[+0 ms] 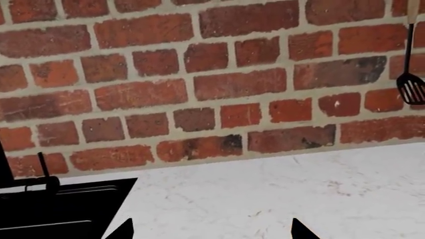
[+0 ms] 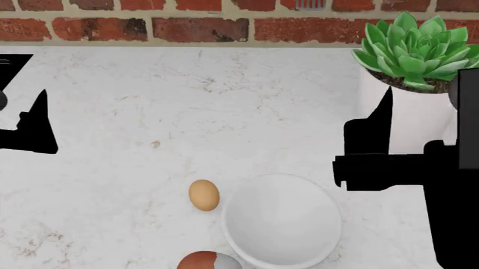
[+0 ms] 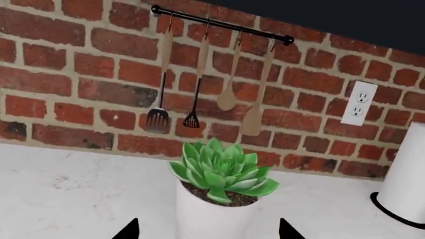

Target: Place the eggs and milk next to the bowl.

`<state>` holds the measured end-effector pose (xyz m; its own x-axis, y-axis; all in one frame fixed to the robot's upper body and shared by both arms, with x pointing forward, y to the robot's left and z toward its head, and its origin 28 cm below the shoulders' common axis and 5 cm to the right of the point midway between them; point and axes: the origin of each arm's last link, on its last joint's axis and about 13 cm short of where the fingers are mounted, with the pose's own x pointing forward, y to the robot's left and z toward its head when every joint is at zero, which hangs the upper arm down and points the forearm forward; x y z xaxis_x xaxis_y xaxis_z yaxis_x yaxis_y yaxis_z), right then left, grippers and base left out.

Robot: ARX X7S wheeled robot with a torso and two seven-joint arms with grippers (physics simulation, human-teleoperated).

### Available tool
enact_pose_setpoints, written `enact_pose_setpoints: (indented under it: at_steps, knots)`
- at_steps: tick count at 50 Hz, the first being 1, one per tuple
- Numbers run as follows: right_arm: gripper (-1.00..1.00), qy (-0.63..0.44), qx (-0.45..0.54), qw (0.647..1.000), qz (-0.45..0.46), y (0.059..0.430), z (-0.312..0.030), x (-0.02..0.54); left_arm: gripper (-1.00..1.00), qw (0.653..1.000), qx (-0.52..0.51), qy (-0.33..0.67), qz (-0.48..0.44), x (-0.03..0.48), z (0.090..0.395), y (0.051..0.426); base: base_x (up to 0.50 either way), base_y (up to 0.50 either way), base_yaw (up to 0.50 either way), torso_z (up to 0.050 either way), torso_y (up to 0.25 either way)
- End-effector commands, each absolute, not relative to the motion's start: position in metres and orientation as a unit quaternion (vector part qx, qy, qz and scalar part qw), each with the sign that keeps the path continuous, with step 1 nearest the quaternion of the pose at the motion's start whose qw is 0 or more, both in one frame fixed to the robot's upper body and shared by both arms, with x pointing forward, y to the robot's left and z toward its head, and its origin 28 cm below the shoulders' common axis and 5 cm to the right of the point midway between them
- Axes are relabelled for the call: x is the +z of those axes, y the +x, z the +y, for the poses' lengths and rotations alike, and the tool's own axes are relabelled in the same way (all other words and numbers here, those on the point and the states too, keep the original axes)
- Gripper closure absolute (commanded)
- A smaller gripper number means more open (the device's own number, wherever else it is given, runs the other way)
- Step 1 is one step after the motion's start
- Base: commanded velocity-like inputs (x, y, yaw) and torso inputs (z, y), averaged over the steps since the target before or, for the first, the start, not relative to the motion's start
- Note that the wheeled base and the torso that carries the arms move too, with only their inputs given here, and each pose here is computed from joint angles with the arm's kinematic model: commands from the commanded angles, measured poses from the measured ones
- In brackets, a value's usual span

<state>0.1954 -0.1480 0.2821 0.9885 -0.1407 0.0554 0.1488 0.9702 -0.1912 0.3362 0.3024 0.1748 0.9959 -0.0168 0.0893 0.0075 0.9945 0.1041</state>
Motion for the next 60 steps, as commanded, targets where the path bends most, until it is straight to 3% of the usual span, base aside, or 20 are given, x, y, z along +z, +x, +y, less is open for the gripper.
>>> enact_pose_setpoints:
  at_steps: [1, 33, 60]
  knots:
    - [-1.00, -0.051, -0.116, 0.991, -0.037, 0.173, -0.153, 0.295, -1.00, 0.998, -0.013, 0.045, -0.042, 0.170, 0.298, 0.337, 0.00, 0.00, 0.00, 0.000, 0.000]
    - [-1.00, -0.038, -0.281, 0.959, 0.008, 0.179, -0.155, 0.272, -1.00, 0.998, -0.011, 0.050, -0.043, 0.162, 0.300, 0.336, 0.00, 0.00, 0.00, 0.000, 0.000]
    - [-1.00, 0.006, -0.334, 0.942, 0.029, 0.180, -0.166, 0.272, -1.00, 0.998, -0.005, 0.056, -0.039, 0.156, 0.304, 0.336, 0.00, 0.00, 0.00, 0.000, 0.000]
